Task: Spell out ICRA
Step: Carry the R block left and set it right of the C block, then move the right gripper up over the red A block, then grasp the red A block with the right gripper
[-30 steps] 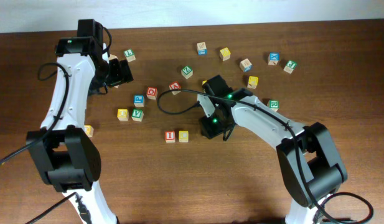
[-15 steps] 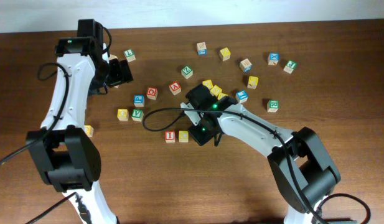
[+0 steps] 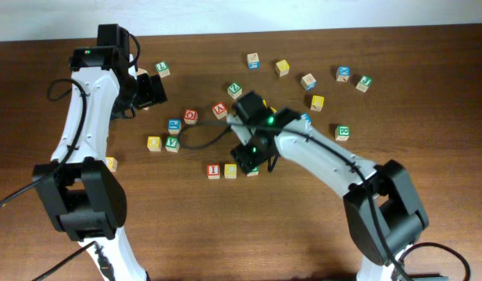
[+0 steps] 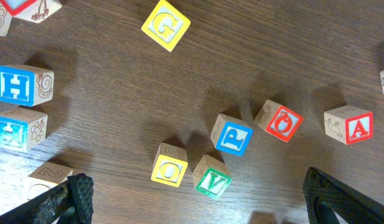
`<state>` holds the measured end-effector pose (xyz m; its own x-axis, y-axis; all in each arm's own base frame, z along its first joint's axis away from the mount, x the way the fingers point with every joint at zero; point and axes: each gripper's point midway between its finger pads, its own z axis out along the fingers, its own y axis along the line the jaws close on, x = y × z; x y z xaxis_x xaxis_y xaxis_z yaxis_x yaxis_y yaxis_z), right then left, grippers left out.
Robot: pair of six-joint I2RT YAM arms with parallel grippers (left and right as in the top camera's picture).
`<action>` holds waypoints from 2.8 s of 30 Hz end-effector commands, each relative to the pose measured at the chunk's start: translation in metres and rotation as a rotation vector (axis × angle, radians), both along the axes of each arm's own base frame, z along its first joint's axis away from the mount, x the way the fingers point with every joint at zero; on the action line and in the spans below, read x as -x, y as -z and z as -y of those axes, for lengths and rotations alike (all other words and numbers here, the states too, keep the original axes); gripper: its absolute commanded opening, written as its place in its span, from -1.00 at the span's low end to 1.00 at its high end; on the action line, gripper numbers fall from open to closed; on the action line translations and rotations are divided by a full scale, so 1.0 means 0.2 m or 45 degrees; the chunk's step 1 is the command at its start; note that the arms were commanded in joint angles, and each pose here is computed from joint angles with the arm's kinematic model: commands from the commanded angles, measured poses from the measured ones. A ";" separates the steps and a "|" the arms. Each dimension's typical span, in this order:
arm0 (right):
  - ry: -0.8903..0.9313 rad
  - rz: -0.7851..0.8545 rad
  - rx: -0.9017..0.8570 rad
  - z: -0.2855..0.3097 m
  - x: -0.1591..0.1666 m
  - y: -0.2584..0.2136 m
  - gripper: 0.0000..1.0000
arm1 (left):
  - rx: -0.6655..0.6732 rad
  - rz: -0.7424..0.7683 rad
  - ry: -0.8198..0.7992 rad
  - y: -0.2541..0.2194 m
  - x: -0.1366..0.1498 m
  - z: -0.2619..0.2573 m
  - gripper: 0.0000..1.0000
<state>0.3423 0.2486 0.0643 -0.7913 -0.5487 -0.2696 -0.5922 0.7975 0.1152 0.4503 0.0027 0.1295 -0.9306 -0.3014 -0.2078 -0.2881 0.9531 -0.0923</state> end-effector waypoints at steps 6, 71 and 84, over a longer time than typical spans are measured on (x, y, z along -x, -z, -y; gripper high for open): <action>0.188 0.547 -0.411 -0.20 -0.63 -0.47 0.70 | 0.007 0.038 -0.019 -0.06 -0.01 0.00 0.98; 0.802 -0.173 -0.068 0.26 0.07 0.22 -0.48 | 0.007 0.038 -0.019 -0.06 -0.01 0.00 0.98; 0.773 -0.197 -0.038 0.24 0.12 0.25 -0.41 | 0.007 0.038 -0.019 -0.06 -0.01 0.00 0.98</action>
